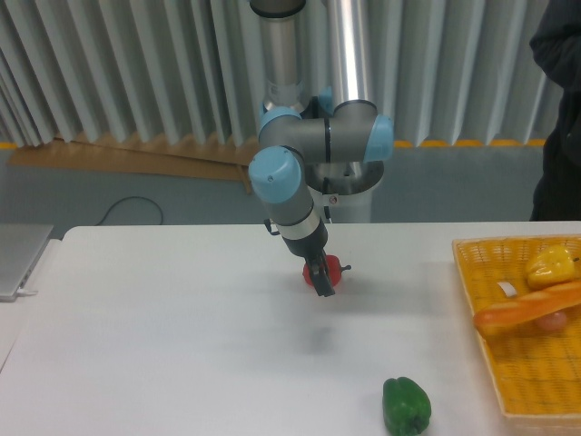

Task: Place the red peppers in a basket

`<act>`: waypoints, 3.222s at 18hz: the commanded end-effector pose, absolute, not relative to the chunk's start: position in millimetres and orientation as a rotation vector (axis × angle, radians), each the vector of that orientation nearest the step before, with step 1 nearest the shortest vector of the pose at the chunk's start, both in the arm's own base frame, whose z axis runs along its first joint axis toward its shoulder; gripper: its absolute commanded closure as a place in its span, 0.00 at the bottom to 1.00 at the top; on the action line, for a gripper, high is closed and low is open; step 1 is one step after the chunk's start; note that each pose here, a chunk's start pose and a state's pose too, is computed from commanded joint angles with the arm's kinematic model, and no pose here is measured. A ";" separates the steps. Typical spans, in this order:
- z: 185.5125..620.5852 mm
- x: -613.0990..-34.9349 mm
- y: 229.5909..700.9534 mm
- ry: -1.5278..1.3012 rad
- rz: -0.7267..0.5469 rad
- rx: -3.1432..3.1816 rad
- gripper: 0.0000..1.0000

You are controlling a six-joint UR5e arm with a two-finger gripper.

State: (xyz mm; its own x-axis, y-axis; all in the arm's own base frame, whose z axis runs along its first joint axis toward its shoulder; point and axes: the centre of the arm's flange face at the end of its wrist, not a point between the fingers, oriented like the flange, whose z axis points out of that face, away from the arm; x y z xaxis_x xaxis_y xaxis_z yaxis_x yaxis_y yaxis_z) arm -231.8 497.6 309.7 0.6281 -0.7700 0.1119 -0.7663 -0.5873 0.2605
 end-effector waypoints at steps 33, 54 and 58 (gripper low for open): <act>284.7 -223.6 464.0 -1.222 0.041 2.547 0.00; 264.9 -226.8 470.8 -1.172 0.020 2.543 0.00; 266.4 -224.2 472.4 -1.143 0.008 2.558 0.00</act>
